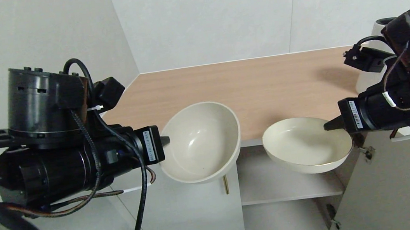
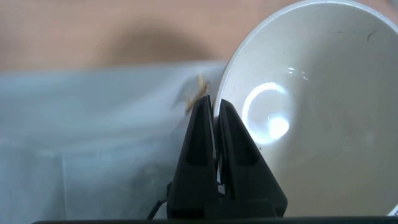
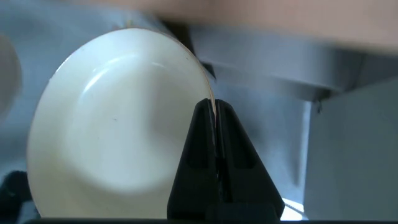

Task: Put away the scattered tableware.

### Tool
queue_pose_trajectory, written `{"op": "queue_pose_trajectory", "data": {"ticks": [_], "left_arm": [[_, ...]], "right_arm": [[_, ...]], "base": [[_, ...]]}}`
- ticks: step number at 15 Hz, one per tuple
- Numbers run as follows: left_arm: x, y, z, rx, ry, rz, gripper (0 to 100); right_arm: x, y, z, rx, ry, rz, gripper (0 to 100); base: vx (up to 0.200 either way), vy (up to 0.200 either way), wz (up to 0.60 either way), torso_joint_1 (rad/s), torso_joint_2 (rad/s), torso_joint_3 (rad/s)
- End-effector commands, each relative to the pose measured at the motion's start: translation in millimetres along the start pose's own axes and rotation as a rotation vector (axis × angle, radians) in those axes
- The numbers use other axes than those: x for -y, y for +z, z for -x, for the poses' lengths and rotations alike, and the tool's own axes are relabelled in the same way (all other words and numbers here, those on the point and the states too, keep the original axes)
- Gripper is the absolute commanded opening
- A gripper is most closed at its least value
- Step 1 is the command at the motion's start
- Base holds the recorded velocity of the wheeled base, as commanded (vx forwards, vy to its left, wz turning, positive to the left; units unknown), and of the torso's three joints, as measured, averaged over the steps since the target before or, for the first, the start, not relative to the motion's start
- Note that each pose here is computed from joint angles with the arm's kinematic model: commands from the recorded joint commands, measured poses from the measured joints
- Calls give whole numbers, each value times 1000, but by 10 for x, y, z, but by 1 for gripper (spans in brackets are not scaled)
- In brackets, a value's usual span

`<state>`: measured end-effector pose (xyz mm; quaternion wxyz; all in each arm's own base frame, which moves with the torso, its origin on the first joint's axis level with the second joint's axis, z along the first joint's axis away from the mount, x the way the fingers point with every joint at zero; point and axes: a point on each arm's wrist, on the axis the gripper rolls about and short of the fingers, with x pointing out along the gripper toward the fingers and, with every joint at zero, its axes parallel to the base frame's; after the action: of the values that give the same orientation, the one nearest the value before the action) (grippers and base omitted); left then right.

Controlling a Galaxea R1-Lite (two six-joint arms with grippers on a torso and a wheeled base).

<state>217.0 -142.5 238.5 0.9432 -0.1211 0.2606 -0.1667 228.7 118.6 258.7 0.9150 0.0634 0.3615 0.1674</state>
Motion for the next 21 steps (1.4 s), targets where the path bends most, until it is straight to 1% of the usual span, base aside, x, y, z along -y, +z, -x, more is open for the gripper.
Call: {"op": "queue_pose_trajectory", "data": {"ticks": [1,3,10,21], "left_arm": [[4,-20,-17,-9,1,-4,0],[4,-20,-17,-9,1,-4,0],[3,-28,-37,-14,3,-3,0],[4,-32,-56,-18,5,-4,0]], "right_arm": [[17,-50,-49,-19,-11,24,0],[24,-57,-132,-34,-16,34,0],[45,-38,-286,-28,-25,23,0],[88,-80,-490,-37,-38,23,0]], "base": [[0,0,0,0,0,0],[0,0,0,0,0,0],[0,0,0,-11,31,16],[0,0,0,-150,440,286]]}}
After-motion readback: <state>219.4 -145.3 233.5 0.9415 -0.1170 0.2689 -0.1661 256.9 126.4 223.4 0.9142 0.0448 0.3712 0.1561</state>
